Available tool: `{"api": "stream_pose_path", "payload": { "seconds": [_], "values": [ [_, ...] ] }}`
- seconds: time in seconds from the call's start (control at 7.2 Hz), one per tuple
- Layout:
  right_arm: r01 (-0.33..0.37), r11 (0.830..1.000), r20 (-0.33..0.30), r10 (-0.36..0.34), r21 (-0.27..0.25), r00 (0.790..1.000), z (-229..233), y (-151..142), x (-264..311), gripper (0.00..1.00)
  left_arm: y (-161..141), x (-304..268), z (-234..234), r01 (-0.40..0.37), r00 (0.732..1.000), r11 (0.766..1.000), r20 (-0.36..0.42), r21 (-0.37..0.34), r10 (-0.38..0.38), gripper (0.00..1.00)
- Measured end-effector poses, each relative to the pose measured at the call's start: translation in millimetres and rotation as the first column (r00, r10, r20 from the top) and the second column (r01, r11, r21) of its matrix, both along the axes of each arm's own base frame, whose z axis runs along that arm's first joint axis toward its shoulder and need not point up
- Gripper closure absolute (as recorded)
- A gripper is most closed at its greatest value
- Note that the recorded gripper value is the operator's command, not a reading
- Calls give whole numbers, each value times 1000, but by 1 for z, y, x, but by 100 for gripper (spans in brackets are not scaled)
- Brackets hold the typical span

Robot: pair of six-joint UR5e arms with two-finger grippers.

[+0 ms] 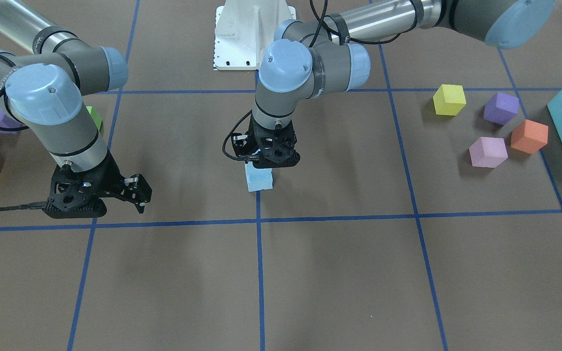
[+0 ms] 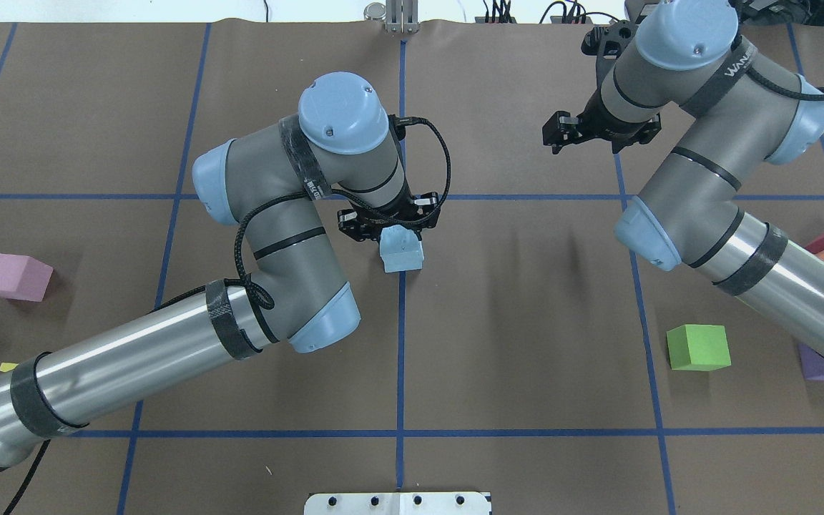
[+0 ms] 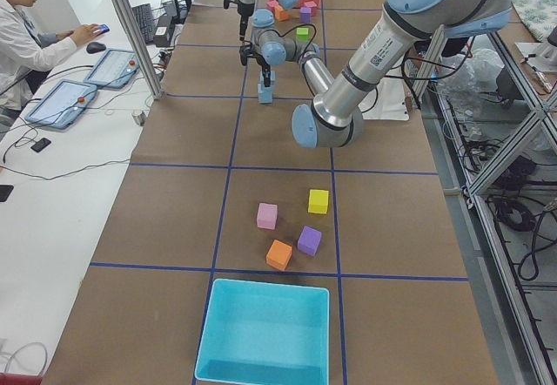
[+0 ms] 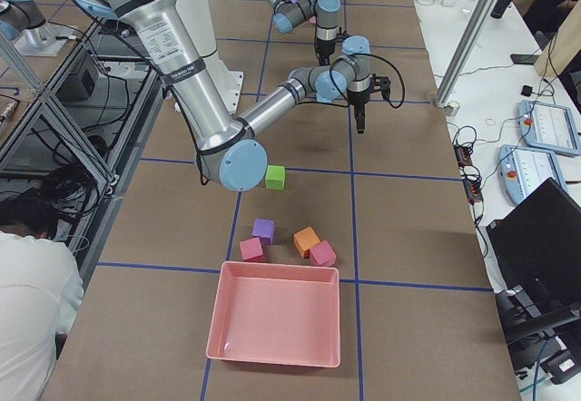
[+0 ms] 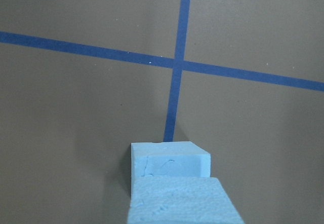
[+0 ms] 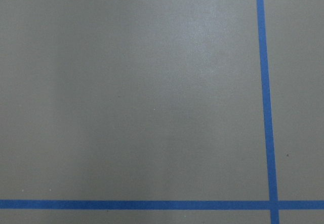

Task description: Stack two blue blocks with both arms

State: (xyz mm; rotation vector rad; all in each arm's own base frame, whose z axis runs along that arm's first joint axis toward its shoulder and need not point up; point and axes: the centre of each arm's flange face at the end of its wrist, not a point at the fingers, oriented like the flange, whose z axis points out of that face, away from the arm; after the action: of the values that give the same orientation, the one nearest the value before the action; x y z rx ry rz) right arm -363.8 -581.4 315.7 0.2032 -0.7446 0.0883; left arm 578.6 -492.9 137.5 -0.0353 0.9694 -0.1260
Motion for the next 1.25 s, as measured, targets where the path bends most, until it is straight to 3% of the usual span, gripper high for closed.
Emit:
{"api": "stream_pose_path", "payload": {
  "seconds": [0.56,0.69,0.83,1.25],
  "values": [
    [-2,1000,-3,2,-1,1000,2,0,1,0,-2,0,4,-2,1000,1000,6,1,2,39],
    [-3,1000,-2,3,-1,1000,2,1,1,0,-2,0,5,-2,1000,1000,8,1,2,33],
    [-3,1000,-2,3,-1,1000,2,1,1,0,-2,0,5,-2,1000,1000,8,2,2,5],
    [-3,1000,-2,3,0,1000,2,1,2,0,-3,0,5,0,1000,1000,8,4,0,3]
  ]
}}
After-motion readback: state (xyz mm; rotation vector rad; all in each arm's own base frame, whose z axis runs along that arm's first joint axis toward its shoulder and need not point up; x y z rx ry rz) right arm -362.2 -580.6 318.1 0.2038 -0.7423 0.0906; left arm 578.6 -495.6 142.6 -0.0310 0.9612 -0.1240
